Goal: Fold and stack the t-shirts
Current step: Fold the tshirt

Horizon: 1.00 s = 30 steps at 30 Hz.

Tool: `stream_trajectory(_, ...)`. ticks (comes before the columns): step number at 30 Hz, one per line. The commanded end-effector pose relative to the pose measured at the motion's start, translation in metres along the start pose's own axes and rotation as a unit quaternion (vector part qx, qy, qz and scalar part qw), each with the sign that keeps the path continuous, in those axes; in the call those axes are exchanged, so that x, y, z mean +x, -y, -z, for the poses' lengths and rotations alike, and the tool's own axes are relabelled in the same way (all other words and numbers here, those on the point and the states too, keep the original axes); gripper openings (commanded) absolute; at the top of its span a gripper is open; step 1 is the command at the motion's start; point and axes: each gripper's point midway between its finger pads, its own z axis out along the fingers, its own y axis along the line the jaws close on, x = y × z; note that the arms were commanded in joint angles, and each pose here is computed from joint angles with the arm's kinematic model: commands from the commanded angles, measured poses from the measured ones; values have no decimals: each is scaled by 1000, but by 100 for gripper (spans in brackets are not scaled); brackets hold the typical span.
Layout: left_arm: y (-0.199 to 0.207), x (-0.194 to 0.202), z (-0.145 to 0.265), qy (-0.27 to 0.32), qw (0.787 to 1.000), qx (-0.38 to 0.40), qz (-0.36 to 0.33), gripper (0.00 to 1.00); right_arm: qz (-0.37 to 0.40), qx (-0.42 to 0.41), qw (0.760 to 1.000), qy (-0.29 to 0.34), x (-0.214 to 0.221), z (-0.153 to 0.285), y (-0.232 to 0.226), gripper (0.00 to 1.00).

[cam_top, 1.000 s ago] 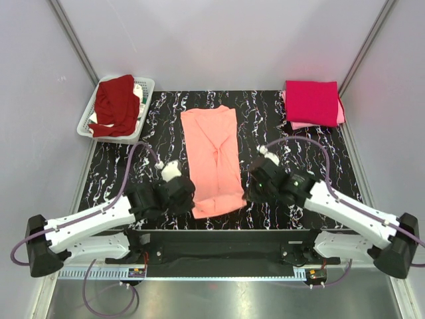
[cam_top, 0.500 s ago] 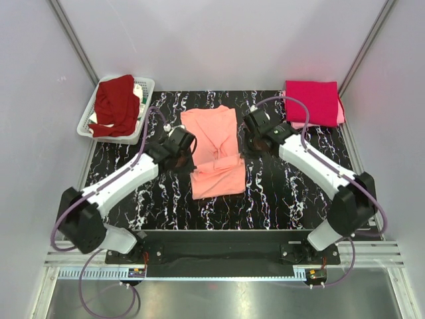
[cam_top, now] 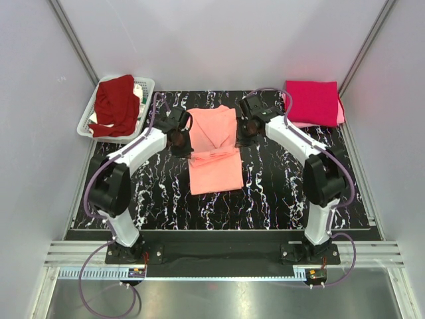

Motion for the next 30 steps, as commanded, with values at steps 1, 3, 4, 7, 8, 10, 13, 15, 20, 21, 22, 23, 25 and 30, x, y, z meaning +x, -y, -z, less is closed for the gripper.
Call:
stream_trajectory(1, 9, -18, -3, 2, 999, 28, -15, 6, 9, -15, 1000, 3, -18, -13, 0, 0)
stream_trajectory(3, 6, -23, -14, -6, 1000, 25, -11, 7, 4, -12, 1000, -3, -22, -26, 3, 0)
stream_trajectory(4, 6, -26, -17, -8, 1000, 25, -8, 7, 3, -13, 1000, -8, -22, -31, 4, 0)
stream_trajectory(7, 4, -40, -40, -22, 1000, 21, -4, 16, -5, -15, 1000, -12, -37, -43, 6, 4)
stream_trajectory(8, -2, -41, -43, -36, 999, 15, 3, 24, -9, -12, 1000, -24, -37, -56, 13, 23)
stream_trajectory(10, -1, -57, -53, -41, 999, 16, 8, 31, -5, -13, 1000, -27, -47, -63, 17, 44)
stream_trajectory(13, 1, -91, -48, -36, 999, 34, 21, 52, -11, -40, 999, -11, -90, -57, 13, 68)
stream_trajectory(15, -5, -103, -36, -37, 998, 29, 33, 55, -25, -30, 999, -21, -96, -57, 24, 73)
stream_trajectory(20, -2, -117, 4, 22, 998, 39, 39, 56, -31, -40, 999, 19, -103, -13, 25, 74)
stream_trajectory(21, -1, -112, 9, 30, 998, 45, 37, 55, -33, -45, 998, 23, -99, -7, 25, 72)
stream_trajectory(22, -6, -94, 16, 29, 998, 45, 35, 52, -43, -49, 998, -11, -67, -16, 31, 68)
stream_trajectory(23, 0, -91, 18, 45, 997, 57, 25, 51, -37, -80, 996, 31, -78, 4, 19, 64)
stream_trajectory(25, -6, -62, 19, 35, 998, 55, 24, 46, -28, -114, 993, -2, -40, -2, 8, 61)
stream_trajectory(30, 6, -20, 5, 31, 997, 66, 12, 44, -13, -120, 992, -37, 6, -6, 5, 52)
